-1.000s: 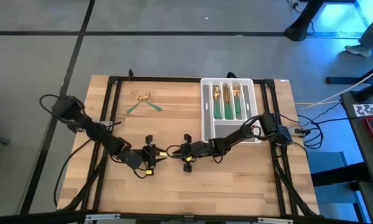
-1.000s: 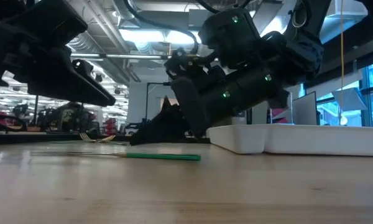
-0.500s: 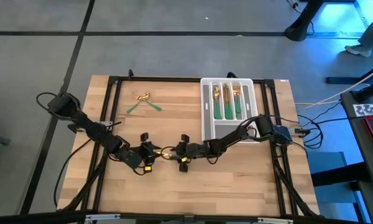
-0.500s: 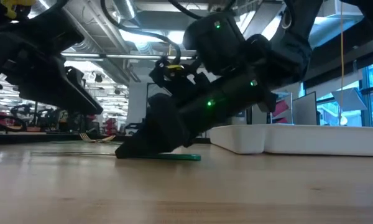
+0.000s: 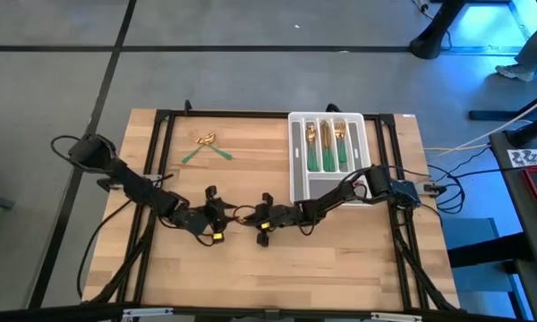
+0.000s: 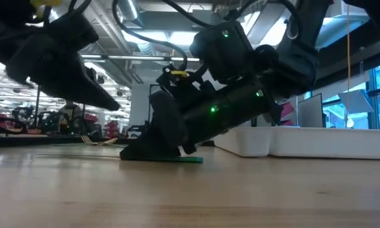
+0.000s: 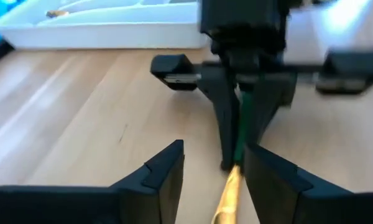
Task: Sort silverware
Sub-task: Put the green knife into the silverware tray, then put the green fork into the silverware tray
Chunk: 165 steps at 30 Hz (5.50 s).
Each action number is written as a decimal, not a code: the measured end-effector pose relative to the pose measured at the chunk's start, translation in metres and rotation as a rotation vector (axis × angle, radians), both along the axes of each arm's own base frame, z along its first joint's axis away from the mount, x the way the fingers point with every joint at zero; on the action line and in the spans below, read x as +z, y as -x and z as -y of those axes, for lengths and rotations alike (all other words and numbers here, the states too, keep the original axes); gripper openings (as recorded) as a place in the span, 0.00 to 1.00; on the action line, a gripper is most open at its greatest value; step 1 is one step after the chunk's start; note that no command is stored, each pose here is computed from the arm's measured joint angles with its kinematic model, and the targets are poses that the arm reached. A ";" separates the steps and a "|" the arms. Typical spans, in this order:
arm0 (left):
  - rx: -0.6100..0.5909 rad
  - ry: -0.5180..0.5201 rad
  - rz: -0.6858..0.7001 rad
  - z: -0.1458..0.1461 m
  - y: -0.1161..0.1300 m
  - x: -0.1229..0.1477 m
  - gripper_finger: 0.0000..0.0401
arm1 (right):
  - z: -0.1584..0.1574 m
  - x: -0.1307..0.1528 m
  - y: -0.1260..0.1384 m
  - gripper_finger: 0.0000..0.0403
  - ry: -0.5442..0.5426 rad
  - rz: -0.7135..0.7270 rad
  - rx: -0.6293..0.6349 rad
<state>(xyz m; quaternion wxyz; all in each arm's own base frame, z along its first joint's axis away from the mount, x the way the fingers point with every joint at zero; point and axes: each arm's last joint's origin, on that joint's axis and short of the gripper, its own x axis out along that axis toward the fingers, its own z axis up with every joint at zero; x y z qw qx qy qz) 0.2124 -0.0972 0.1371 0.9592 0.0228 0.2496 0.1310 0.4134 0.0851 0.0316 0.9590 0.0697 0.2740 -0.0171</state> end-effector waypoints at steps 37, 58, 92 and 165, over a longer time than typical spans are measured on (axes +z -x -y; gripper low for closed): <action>-0.114 -0.182 -0.293 0.003 -0.002 -0.061 0.37 | 0.007 0.047 -0.001 0.07 -0.156 0.103 -0.032; -0.122 -0.160 -0.251 0.007 -0.003 -0.061 0.02 | 0.003 0.054 -0.004 0.23 -0.164 0.144 0.076; -0.015 -0.119 -0.188 0.005 0.000 -0.049 0.30 | -0.032 0.086 -0.011 0.03 0.153 -0.430 -0.153; 0.609 0.228 -0.361 -0.149 0.034 0.039 0.34 | 0.045 0.190 0.135 0.28 0.256 -0.591 -0.457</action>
